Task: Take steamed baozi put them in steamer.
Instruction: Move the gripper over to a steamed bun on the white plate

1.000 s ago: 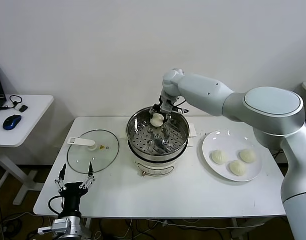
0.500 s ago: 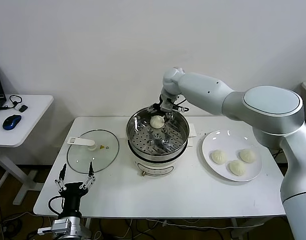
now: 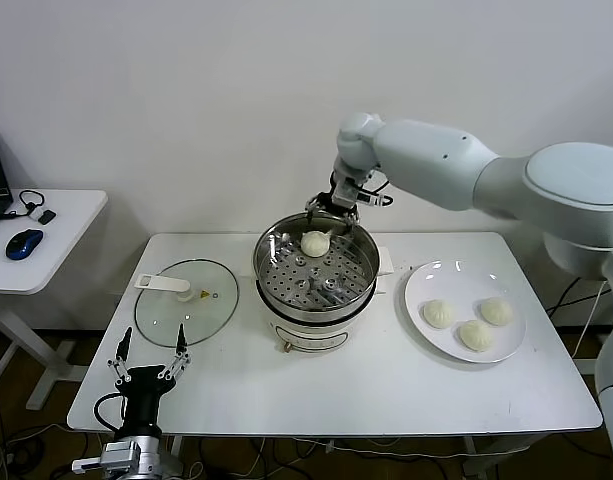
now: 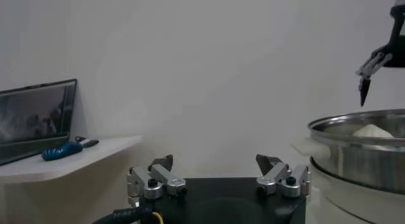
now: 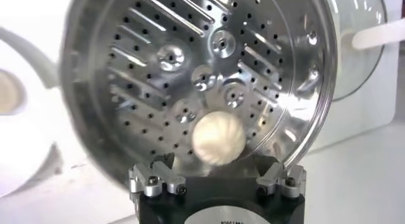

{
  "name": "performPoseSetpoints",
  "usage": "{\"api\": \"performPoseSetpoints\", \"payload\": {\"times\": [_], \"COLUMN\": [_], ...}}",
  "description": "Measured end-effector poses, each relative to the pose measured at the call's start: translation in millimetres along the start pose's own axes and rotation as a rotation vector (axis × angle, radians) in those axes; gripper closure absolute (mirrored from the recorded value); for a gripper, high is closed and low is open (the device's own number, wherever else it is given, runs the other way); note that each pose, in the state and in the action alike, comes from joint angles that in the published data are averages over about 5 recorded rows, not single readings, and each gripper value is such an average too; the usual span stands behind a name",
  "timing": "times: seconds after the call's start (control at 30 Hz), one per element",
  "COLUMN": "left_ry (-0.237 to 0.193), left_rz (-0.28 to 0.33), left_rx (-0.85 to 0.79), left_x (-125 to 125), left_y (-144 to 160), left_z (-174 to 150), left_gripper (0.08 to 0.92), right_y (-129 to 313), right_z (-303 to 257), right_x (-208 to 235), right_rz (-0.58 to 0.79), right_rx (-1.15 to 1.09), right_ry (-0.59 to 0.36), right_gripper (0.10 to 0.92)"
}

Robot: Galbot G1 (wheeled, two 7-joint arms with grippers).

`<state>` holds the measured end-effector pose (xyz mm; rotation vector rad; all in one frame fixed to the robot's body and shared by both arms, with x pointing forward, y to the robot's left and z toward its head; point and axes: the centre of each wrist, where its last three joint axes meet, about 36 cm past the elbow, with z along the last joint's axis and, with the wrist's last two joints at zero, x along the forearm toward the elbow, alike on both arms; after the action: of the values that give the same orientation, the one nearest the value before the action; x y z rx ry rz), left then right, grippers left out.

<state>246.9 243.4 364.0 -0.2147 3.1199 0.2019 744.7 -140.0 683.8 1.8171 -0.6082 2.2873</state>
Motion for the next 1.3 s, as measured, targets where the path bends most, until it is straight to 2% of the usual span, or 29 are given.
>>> {"api": "performPoseSetpoints", "payload": {"times": [0.3,0.57,0.93,1.3], "left_ry": [0.0,0.0,0.002,0.009], "left_rz": [0.005,0.012,0.021,0.023], "left_rx": [0.001,0.002,0.001,-0.01], "left_x": [3,6,8,7], "left_y": [-1,-2,-5,-4], "left_z": [-2,-1,0,3], "left_gripper": [0.177,0.177,0.177,0.177], "right_y": [54,112,196,247], "right_z": [19,23,27,17], "right_x": [33,40,17,-37], "right_rz": [-0.007,-0.021,-0.101,-0.151], "right_rx": [-0.324,-0.644,-0.91,-1.047], "right_ry": [0.043,0.059,0.035,-0.018], "right_gripper": [0.2,0.2,0.2,0.2]}}
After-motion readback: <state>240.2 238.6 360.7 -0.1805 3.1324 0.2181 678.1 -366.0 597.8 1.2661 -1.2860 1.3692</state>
